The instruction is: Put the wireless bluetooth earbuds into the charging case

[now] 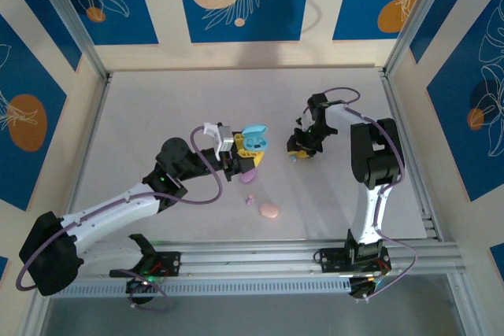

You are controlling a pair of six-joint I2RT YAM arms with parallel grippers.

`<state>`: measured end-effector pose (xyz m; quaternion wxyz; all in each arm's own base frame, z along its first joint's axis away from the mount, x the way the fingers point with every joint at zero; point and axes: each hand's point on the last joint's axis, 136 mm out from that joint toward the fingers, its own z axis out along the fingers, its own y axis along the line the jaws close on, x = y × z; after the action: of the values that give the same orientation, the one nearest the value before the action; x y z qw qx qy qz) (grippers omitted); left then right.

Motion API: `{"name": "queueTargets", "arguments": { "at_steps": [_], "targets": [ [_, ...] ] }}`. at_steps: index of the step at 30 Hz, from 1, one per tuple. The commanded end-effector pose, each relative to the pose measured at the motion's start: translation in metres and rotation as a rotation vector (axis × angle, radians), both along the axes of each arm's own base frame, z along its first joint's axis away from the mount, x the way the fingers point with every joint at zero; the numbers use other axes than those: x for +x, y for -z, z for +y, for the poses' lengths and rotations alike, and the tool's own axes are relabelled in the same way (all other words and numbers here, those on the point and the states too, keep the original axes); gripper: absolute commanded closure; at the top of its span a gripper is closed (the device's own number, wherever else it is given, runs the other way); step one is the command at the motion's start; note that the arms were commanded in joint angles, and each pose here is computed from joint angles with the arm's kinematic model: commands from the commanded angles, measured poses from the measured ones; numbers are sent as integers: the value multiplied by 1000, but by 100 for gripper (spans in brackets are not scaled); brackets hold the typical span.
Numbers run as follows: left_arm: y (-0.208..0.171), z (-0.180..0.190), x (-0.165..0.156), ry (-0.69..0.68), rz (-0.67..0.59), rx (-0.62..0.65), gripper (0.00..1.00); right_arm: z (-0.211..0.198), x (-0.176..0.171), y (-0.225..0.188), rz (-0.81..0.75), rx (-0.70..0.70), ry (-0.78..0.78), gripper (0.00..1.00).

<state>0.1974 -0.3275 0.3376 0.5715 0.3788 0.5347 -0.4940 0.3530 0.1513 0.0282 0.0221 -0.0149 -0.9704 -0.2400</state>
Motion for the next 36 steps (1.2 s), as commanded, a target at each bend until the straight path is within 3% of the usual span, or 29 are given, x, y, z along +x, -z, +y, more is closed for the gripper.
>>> {"name": "queueTargets", "arguments": {
  "at_steps": [1,15,28,36],
  "targets": [
    [-11,-1,-3,8,-17,-25,72,1,2,-3,-1,-6,-25,63],
    [-10,-3,-3,14,-8,-26,72,9,-7,1,26,9,-84,65],
    [-12,-1,-4,12,-13,-27,72,34,-36,-20,99,92,-27,65],
    [-12,-1,-4,11,-8,-28,72,35,-41,-25,56,21,-61,65]
  ]
}}
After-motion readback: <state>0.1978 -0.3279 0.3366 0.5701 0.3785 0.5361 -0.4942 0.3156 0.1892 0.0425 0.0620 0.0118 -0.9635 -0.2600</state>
